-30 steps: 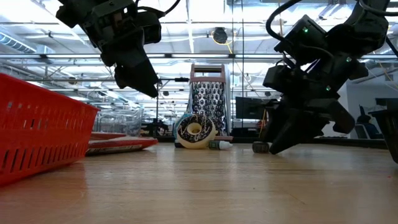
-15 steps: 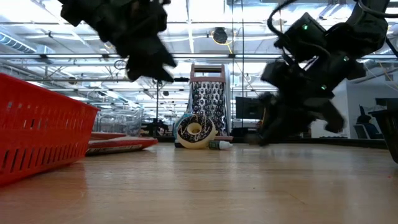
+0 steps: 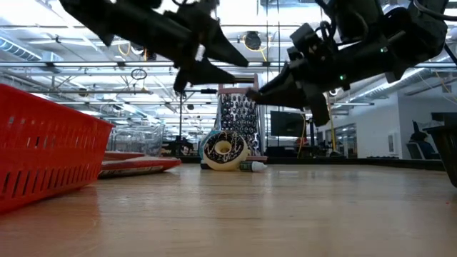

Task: Pick & Place Food Item
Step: Put the brown food coloring bottle into the red bin

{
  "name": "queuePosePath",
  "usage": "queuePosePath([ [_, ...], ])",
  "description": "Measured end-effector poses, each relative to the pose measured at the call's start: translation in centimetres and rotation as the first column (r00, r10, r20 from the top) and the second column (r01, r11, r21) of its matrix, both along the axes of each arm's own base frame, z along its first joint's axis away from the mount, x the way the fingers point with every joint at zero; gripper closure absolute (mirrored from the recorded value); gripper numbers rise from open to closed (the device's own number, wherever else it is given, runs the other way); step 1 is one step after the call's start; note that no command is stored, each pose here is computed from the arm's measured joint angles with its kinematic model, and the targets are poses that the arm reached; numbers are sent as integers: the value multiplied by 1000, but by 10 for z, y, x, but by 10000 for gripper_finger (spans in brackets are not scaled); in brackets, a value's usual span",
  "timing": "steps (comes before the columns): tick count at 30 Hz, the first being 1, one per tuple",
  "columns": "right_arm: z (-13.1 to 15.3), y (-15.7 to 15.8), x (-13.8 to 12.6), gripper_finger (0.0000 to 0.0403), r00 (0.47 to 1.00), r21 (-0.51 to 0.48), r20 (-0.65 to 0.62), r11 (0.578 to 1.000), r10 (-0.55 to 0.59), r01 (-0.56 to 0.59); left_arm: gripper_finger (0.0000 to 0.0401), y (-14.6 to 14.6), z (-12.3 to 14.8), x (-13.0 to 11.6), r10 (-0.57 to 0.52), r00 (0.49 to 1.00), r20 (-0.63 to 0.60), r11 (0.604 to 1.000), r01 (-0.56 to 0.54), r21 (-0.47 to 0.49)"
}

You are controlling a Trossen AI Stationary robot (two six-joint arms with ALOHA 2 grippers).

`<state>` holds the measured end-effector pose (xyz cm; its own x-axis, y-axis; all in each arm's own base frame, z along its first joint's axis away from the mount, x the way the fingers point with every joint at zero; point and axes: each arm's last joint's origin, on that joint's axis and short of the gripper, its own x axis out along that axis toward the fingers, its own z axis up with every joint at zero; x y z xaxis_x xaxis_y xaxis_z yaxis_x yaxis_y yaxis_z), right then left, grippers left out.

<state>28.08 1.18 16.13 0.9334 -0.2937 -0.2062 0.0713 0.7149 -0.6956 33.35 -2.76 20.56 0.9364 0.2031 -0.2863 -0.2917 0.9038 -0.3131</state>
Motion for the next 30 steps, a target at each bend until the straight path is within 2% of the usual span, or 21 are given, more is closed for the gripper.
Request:
queuePosePath([
  [5, 5, 10, -1, 339, 998, -103, 29, 993, -56, 59, 185, 9, -13, 10, 60, 997, 39, 998, -60, 5],
  [7, 6, 14, -1, 341, 999, -133, 20, 990, -41, 43, 185, 12, -15, 13, 70, 996, 63, 998, -70, 1],
  [15, 10, 19, -1, 335, 998, -144, 64, 989, -21, 30, 185, 20, -25, 21, 92, 987, 131, 996, -89, -31],
  [19, 10, 19, -1, 334, 998, -140, 64, 990, -14, 23, 185, 20, -30, 25, 74, 987, 146, 996, -66, -62],
  [30, 9, 20, -1, 333, 998, -121, 57, 993, 7, 0, 185, 22, -32, 50, 43, 986, 161, 997, -33, -67],
])
